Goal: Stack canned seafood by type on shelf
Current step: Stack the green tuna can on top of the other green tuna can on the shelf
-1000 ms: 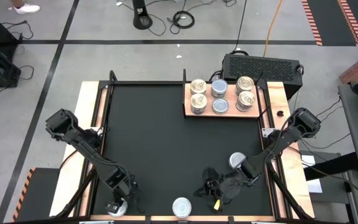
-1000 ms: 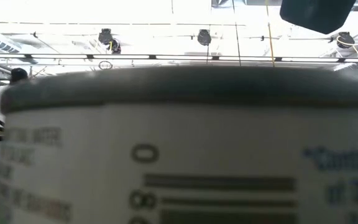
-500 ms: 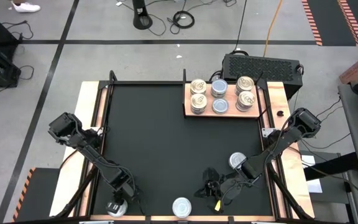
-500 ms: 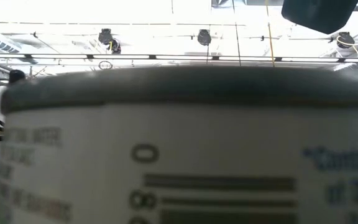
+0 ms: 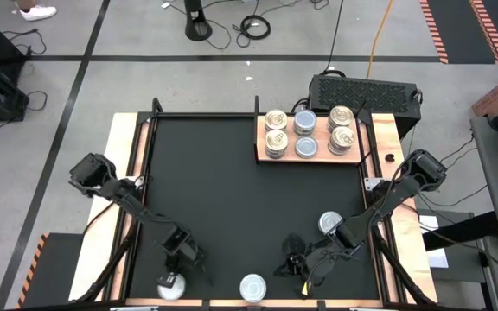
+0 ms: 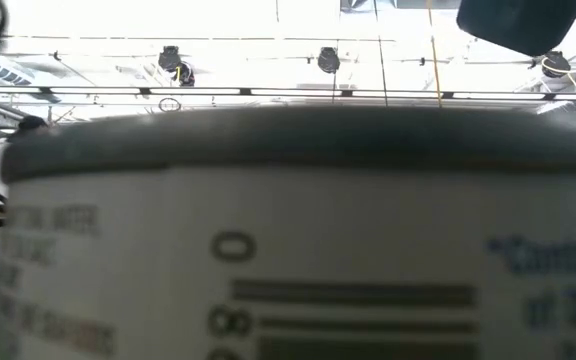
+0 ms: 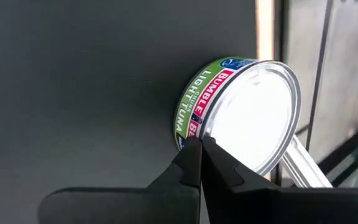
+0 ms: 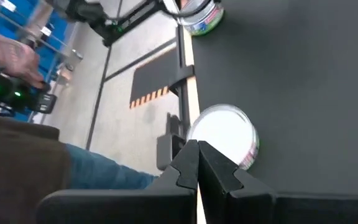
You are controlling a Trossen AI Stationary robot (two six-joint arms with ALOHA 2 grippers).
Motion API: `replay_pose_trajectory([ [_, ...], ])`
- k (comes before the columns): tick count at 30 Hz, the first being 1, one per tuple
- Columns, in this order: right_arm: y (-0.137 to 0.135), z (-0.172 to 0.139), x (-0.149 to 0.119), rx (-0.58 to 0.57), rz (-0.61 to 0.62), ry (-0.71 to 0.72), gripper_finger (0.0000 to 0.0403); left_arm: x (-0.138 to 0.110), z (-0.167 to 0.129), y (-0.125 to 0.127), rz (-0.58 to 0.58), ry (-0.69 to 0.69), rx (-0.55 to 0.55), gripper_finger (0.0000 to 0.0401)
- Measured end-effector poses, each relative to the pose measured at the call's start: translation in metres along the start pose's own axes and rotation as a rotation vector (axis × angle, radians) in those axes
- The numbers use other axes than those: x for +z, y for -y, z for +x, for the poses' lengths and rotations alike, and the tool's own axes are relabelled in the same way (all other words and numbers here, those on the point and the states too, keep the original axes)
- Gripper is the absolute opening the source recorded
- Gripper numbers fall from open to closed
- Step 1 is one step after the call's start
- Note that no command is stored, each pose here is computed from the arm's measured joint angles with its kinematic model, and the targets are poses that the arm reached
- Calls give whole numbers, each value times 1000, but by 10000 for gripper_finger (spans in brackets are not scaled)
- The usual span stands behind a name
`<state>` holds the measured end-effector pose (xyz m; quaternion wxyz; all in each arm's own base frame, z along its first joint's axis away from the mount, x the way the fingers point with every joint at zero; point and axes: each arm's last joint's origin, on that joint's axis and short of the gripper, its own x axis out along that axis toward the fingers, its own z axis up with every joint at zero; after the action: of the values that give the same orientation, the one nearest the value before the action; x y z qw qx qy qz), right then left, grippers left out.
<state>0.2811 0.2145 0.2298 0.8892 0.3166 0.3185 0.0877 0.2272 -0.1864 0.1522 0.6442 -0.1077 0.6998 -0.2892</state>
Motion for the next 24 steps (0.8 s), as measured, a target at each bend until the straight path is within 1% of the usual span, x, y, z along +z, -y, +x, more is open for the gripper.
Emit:
replay_pose_trajectory([
  [5,6,-9,-2,-77,9,-51,0,7,-24,-16,-59,81,-19,1],
  [10,12,-31,0,-192,1,-101,0,21,-52,-36,-142,170,-70,1],
  [13,16,-49,2,-262,-19,-118,0,32,-73,-48,-221,245,-92,0],
  [18,23,-86,11,-333,-56,-151,0,54,-114,-67,-314,434,-133,0],
  [20,29,-102,16,-364,-66,-139,0,59,-129,-76,-370,501,-152,0],
  [24,48,-136,23,-385,-38,-57,0,66,-153,-95,-475,639,-203,0],
])
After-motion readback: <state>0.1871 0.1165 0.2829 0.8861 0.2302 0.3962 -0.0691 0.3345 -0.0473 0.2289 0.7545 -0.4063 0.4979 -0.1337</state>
